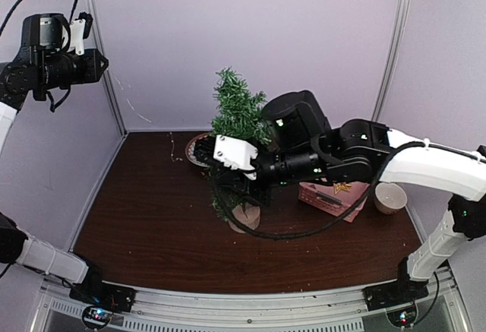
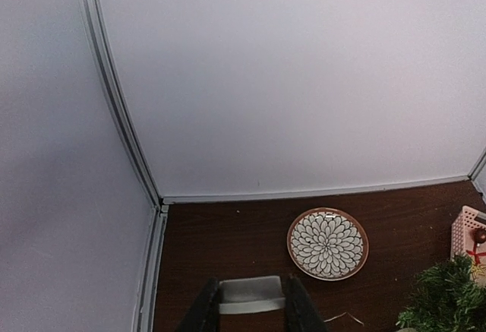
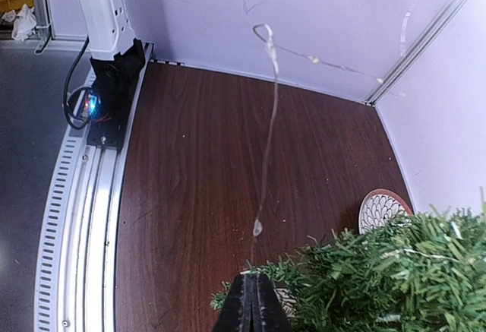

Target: Decorate the small christmas tree

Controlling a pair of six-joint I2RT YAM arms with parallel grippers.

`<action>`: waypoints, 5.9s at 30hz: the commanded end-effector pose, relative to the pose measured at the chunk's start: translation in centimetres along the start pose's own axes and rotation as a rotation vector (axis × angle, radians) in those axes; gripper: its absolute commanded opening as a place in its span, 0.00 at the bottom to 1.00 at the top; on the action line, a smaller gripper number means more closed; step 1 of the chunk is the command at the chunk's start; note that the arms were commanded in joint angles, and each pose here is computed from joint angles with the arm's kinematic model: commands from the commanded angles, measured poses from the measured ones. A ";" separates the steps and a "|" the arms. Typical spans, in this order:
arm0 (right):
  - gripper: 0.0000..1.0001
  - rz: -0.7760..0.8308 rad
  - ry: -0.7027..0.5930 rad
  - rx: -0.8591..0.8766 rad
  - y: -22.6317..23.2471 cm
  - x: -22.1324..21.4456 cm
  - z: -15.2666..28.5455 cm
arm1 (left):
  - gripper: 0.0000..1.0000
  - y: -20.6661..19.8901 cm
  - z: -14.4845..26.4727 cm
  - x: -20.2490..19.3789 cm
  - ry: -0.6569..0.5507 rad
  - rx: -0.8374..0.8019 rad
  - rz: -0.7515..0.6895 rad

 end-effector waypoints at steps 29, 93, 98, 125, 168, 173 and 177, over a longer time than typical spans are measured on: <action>1.00 -0.008 0.091 -0.189 -4.9 0.4 -1.9 | 0.09 -2.3 -21.5 1.4 0.033 -0.255 0.194; 0.40 -0.640 -0.503 -0.086 -31.1 -4.4 -0.6 | 0.06 -26.5 -16.5 -3.2 -0.031 -1.320 -0.099; 0.40 -0.645 -0.478 -0.102 -31.2 -5.3 -1.3 | 0.05 -26.7 -16.1 -3.1 -0.039 -1.335 -0.102; 0.00 -0.636 -0.442 -0.228 -32.7 -7.2 0.0 | 0.77 -15.6 -18.1 -0.9 -0.030 -0.915 0.134; 0.00 -0.599 -0.304 -0.392 -30.2 -11.0 3.8 | 0.22 -17.0 -3.8 -16.6 0.255 -0.840 0.040; 0.00 -0.584 -0.297 -0.435 -30.7 -11.0 5.0 | 0.09 -17.0 -4.9 -16.7 0.264 -0.803 0.047; 0.00 -0.587 -0.286 -0.444 -30.6 -11.4 5.1 | 0.03 -17.3 -6.1 -17.1 0.280 -0.781 0.057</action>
Point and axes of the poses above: each gripper's point midway between its finger pads, its own z axis back along the fingers, its own y axis along the line the jaws close on, x = y × z, the point moved 1 cm from there along z, back along the fingers, and after that the axes turned 7 degrees about z, right-handed, at the moved point
